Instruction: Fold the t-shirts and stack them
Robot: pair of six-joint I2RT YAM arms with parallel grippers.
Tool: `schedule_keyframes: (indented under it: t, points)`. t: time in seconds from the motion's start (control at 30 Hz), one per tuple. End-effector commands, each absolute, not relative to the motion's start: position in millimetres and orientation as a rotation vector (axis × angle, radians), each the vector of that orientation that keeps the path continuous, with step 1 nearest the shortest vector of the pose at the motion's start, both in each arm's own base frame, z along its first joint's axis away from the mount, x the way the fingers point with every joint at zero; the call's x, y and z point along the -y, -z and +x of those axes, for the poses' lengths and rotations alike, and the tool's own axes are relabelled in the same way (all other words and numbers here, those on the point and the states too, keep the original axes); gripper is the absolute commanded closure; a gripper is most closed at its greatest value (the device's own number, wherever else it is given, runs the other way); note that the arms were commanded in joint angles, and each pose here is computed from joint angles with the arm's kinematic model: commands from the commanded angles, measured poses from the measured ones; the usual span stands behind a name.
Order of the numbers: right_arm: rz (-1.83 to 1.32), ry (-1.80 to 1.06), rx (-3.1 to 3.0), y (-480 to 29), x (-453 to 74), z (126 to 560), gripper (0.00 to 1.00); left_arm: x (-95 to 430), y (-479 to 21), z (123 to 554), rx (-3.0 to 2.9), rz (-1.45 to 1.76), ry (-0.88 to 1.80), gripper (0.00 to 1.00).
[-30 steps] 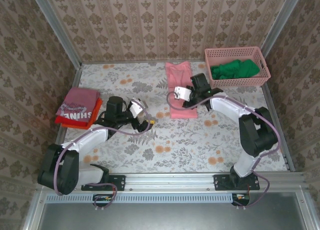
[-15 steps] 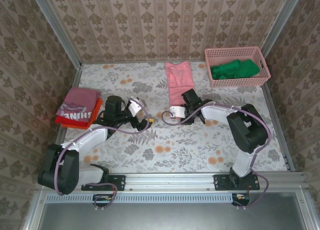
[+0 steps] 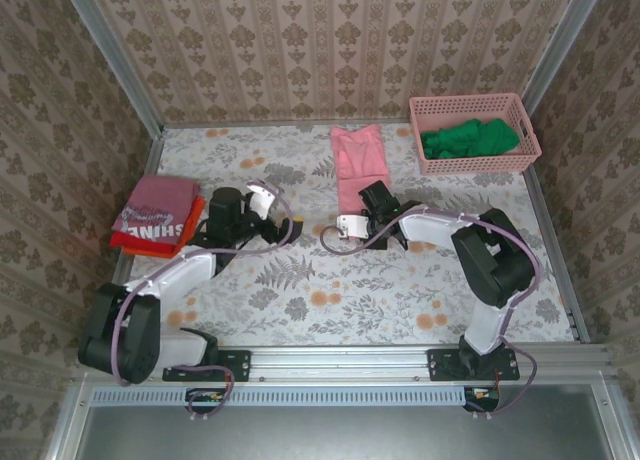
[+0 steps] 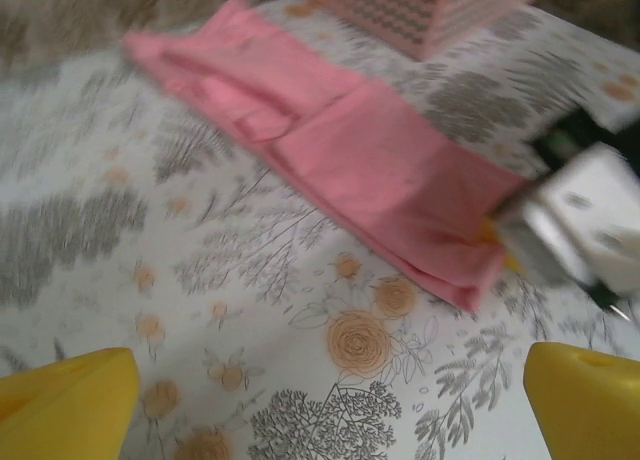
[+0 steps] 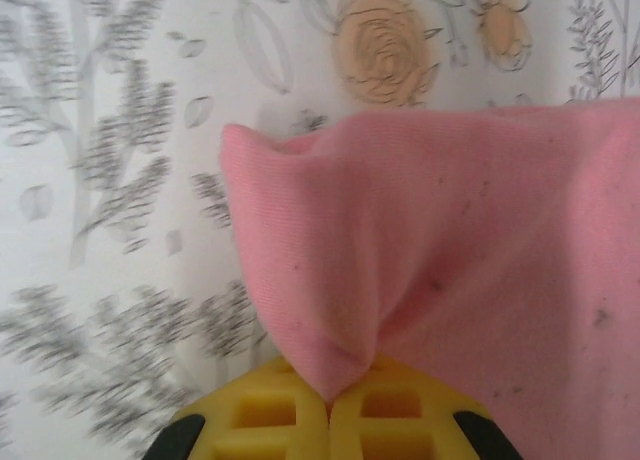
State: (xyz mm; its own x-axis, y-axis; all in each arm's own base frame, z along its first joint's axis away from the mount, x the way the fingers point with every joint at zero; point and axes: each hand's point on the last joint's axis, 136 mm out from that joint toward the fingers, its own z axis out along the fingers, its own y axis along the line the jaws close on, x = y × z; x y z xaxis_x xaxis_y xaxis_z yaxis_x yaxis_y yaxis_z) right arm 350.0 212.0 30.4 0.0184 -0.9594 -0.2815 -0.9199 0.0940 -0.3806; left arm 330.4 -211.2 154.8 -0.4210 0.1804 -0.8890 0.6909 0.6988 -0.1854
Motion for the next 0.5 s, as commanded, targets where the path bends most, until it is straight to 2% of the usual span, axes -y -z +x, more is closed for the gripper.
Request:
schedule_keyframes:
  t: [0.0, 0.17, 0.27, 0.33, 0.47]
  points:
    - [-1.855, 0.016, -1.983, -40.6, -209.7, 309.9, 1.0, 201.0, -163.2, 371.0, -2.13, 0.196, 0.751, 0.0]
    - [-1.845, -0.015, -2.011, -50.7, -211.3, 278.9, 1.0, 225.8, -138.7, 394.5, -2.237, -0.147, 0.932, 0.0]
    - [-1.834, -0.038, -2.012, -59.2, -214.9, 262.8, 1.0, 245.5, -121.1, 406.8, -2.297, -0.271, 0.988, 0.05]
    - [-1.831, -0.069, -2.011, -64.9, -217.8, 252.7, 1.0, 266.7, -107.0, 406.9, -2.368, -0.269, 1.002, 0.11]
    - [-1.816, -0.13, -2.014, -72.8, -218.1, 237.1, 1.0, 294.7, -86.1, 410.1, -2.473, -0.253, 1.004, 0.28]
